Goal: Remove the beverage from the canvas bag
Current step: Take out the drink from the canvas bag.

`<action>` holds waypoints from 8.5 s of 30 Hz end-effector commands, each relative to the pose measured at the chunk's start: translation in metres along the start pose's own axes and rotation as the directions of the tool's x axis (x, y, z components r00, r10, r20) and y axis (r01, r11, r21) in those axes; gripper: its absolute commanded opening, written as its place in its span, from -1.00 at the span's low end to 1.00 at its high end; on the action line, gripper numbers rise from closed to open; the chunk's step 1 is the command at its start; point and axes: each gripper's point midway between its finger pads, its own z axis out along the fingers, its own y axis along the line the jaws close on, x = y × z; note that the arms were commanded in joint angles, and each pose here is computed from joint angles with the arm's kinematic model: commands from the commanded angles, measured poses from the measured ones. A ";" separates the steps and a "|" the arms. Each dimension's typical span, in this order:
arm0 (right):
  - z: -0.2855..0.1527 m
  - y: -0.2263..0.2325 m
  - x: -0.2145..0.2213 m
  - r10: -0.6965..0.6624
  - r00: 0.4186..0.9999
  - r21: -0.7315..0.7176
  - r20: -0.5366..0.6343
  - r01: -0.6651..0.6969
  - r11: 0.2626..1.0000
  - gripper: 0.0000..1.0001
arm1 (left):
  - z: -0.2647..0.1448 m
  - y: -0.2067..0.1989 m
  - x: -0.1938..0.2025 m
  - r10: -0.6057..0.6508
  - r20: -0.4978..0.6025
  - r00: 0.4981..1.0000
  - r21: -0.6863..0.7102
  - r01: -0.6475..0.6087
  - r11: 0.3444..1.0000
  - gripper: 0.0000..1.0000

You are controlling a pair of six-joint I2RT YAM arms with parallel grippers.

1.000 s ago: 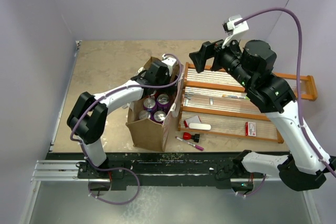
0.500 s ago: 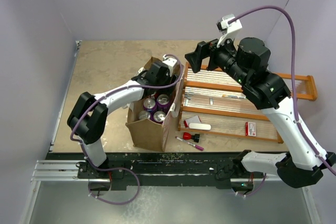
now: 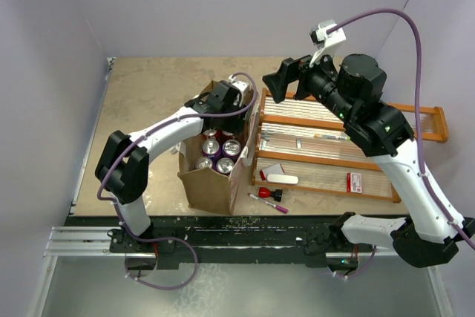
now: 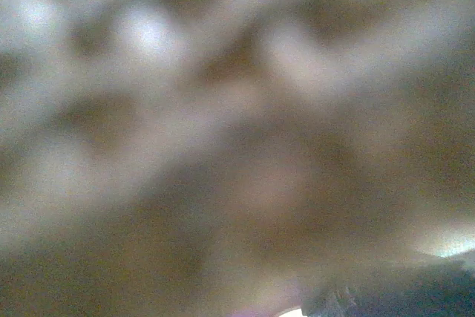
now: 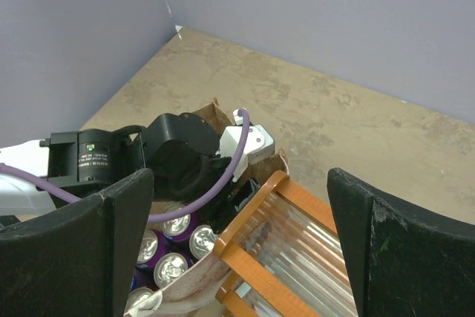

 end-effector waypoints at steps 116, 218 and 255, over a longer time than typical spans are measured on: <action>0.048 0.114 0.147 -0.640 0.646 -0.518 0.416 0.747 0.416 1.00 | -0.155 -0.009 -0.011 -0.220 -0.042 0.975 0.048 0.222 0.974 -1.00; 0.079 0.135 0.171 -0.505 0.770 -0.472 0.390 0.638 0.609 -0.43 | -0.260 -0.043 -0.039 -0.293 0.057 0.954 0.332 0.259 0.907 -0.51; 0.072 0.143 0.126 -0.369 0.822 -0.456 0.434 0.554 0.697 -0.88 | -0.201 -0.023 0.006 -0.232 -0.049 0.972 0.195 0.237 0.952 0.84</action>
